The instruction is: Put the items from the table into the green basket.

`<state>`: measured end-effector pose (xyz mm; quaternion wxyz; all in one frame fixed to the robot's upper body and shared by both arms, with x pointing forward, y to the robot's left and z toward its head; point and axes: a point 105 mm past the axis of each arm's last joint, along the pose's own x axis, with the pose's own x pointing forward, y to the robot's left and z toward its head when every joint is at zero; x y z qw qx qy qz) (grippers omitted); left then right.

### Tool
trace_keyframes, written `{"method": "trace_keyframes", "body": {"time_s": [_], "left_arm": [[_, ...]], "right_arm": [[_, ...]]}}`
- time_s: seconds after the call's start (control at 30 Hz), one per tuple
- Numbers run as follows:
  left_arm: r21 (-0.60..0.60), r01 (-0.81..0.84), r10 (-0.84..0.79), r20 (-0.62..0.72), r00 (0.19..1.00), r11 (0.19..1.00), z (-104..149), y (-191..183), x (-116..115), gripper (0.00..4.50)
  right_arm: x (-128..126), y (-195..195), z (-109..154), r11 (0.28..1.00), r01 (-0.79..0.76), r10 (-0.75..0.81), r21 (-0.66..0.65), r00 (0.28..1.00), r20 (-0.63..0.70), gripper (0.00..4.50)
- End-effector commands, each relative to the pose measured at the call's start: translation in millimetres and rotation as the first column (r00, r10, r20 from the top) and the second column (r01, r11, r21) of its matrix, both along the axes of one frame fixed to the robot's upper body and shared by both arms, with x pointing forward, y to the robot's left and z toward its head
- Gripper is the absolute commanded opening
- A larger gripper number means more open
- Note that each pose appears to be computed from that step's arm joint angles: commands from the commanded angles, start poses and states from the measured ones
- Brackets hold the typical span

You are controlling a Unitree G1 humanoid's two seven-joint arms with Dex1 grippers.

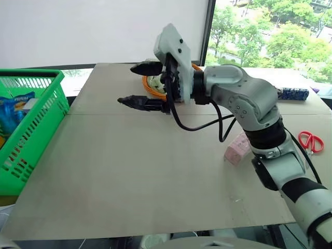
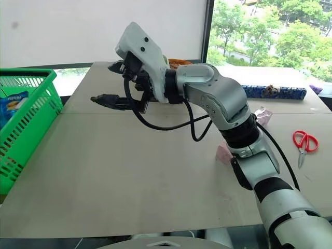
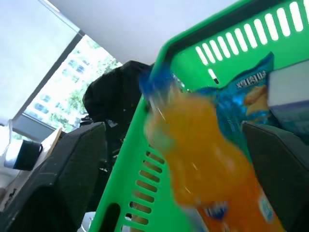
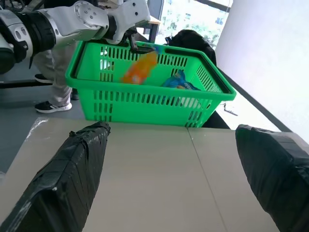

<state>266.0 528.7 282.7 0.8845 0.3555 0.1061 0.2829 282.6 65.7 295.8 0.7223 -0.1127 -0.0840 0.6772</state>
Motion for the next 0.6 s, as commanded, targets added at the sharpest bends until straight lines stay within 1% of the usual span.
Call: {"method": "trace_keyframes", "body": {"time_s": [0.03, 0.07, 0.1, 0.13, 0.17, 0.2, 0.23, 0.27, 0.3, 0.33, 0.37, 0.43, 0.47, 0.5, 0.57, 0.6], "left_arm": [[0.015, 0.187, -0.187, 0.112, 0.976, 0.982, 29, -34, 30, 4.47], [-0.013, 0.282, -0.277, 0.141, 0.950, 0.959, 32, -53, 45, 4.47], [-0.030, 0.343, -0.335, 0.158, 0.929, 0.939, 34, -66, 54, 4.47], [-0.075, 0.427, -0.409, 0.178, 0.895, 0.901, 33, -85, 66, 4.47], [-0.150, 0.527, -0.499, 0.189, 0.846, 0.836, 27, -111, 79, 4.47], [-0.232, 0.646, -0.617, 0.191, 0.763, 0.727, 16, -146, 87, 4.47], [-0.311, 0.719, -0.694, 0.208, 0.689, 0.621, 7, -177, 91, 4.47], [-0.359, 0.751, -0.732, 0.219, 0.646, 0.555, 0, -196, 90, 4.47], [-0.419, 0.779, -0.776, 0.229, 0.587, 0.466, -10, -227, 92, 4.47], [-0.471, 0.787, -0.801, 0.239, 0.549, 0.399, -19, -253, 93, 4.47], [-0.504, 0.787, -0.817, 0.242, 0.524, 0.355, -25, -269, 92, 4.47], [-0.590, 0.781, -0.861, 0.268, 0.432, 0.208, -40, -331, 92, 4.47], [-0.640, 0.754, -0.876, 0.271, 0.399, 0.145, -49, -360, 92, 4.47], [-0.680, 0.724, -0.896, 0.248, 0.370, 0.111, -57, -385, 90, 4.47], [-0.744, 0.665, -0.928, 0.202, 0.312, 0.062, -68, -416, 84, 4.47], [-0.799, 0.600, -0.939, 0.185, 0.289, 0.027, -75, -432, 82, 4.47]], "right_arm": [[-4, -11, 15, 0.999, 0.002, -0.004, 0.043, 0.999, 0.043, 4.50], [-2, -14, 13, 0.999, 0.012, -0.014, 0.041, 0.999, 0.046, 4.50], [-2, -16, 12, 0.999, 0.019, -0.021, 0.040, 0.999, 0.048, 4.50], [-1, -19, 11, 0.999, 0.028, -0.030, 0.040, 0.998, 0.048, 4.50], [0, -24, 9, 0.998, 0.042, -0.044, 0.039, 0.998, 0.046, 4.50], [2, -32, 6, 0.997, 0.067, -0.068, 0.034, 0.997, 0.047, 4.50], [5, -41, 2, 0.995, 0.095, -0.096, 0.027, 0.994, 0.050, 4.50], [6, -45, 0, 0.993, 0.113, -0.114, 0.021, 0.992, 0.053, 4.50], [10, -57, -6, 0.987, 0.161, -0.162, 0.011, 0.986, 0.039, 4.50], [12, -69, -12, 0.979, 0.204, -0.203, 0.000, 0.979, 0.027, 4.50], [13, -76, -15, 0.973, 0.231, -0.230, -0.008, 0.973, 0.019, 4.50], [14, -107, -31, 0.943, 0.327, -0.327, -0.056, 0.945, 0.010, 4.50], [11, -123, -38, 0.927, 0.366, -0.367, -0.079, 0.930, 0.000, 4.50], [7, -136, -44, 0.912, 0.397, -0.400, -0.101, 0.916, -0.007, 4.50], [1, -156, -50, 0.876, 0.465, -0.471, -0.131, 0.882, -0.015, 4.50], [0, -169, -53, 0.844, 0.514, -0.522, -0.151, 0.853, -0.016, 4.50]]}}
